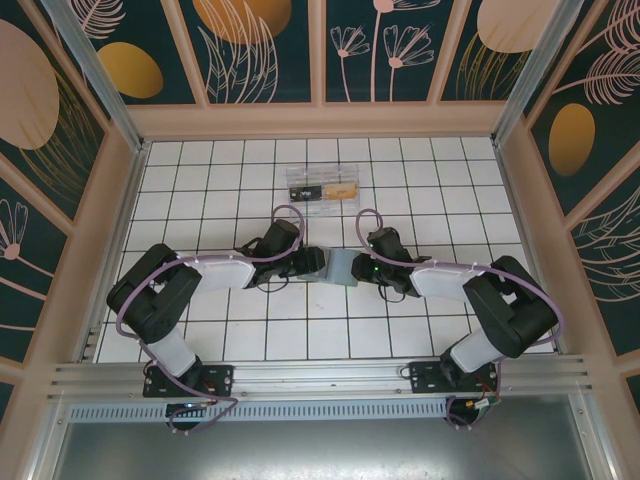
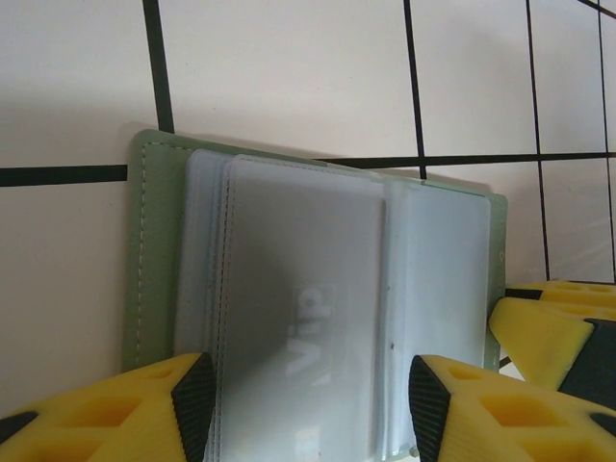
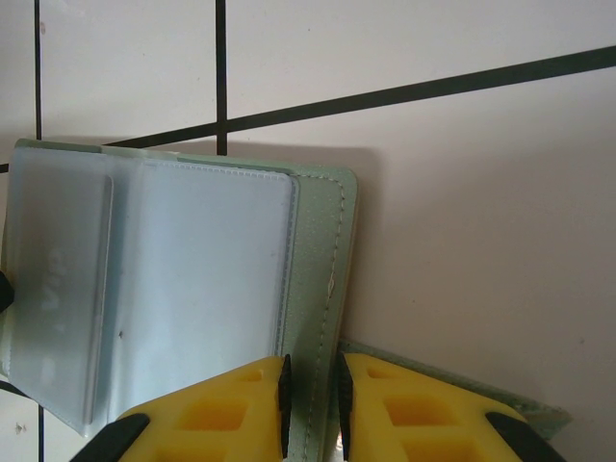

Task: Take the credit cards out of the card holder

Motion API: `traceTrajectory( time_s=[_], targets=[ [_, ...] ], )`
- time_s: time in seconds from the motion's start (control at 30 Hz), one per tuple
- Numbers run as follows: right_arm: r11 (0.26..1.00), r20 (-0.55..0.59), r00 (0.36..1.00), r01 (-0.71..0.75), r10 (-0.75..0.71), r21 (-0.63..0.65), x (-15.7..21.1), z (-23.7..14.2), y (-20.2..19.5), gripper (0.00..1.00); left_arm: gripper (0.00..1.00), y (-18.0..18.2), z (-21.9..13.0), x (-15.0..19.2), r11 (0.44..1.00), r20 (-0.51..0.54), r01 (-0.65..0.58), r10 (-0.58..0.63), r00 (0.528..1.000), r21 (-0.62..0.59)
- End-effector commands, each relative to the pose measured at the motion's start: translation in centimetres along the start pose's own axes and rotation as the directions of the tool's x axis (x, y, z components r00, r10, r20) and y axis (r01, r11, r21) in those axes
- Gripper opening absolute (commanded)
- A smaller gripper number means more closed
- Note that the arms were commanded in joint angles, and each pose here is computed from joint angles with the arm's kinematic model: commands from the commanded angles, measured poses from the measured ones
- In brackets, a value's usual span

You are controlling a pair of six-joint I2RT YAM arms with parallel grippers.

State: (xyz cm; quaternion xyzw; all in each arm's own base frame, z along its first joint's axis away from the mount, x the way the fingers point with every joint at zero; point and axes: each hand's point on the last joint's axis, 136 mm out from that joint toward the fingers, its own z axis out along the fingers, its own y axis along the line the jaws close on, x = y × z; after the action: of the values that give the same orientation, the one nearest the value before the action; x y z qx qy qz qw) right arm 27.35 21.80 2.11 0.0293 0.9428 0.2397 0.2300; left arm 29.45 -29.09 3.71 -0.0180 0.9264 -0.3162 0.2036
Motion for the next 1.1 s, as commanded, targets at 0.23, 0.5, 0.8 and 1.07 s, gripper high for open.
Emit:
traceTrajectory(
  time_s=[0.23, 0.5, 0.8, 1.07],
  targets=[
    [1.0, -0.041, 0.999, 0.004, -0.004, 0.004, 1.0, 0.6, -0.5, 0.23, 0.57, -0.5, 1.0, 0.9, 0.999, -0.054, -0.015, 0.017, 0.998, 0.038],
    [1.0, -0.044, 0.999, 0.004, -0.003, 0.009, 1.2, 0.7, -0.7, 0.23, 0.7, -2.0, 0.7, 1.2, 0.992, -0.064, -0.012, 0.02, 0.998, 0.125],
    [1.0, -0.045, 0.999, 0.003, -0.002, 0.012, 1.2, 0.7, -0.8, 0.23, 0.81, -2.4, 0.6, 1.3, 0.99, -0.069, -0.008, 0.018, 0.997, 0.143],
    [1.0, -0.048, 0.999, 0.001, 0.0, 0.012, 1.3, 0.7, -0.8, 0.23, 0.92, -2.6, 0.6, 1.5, 0.987, -0.077, -0.003, 0.016, 0.997, 0.162]
  ],
)
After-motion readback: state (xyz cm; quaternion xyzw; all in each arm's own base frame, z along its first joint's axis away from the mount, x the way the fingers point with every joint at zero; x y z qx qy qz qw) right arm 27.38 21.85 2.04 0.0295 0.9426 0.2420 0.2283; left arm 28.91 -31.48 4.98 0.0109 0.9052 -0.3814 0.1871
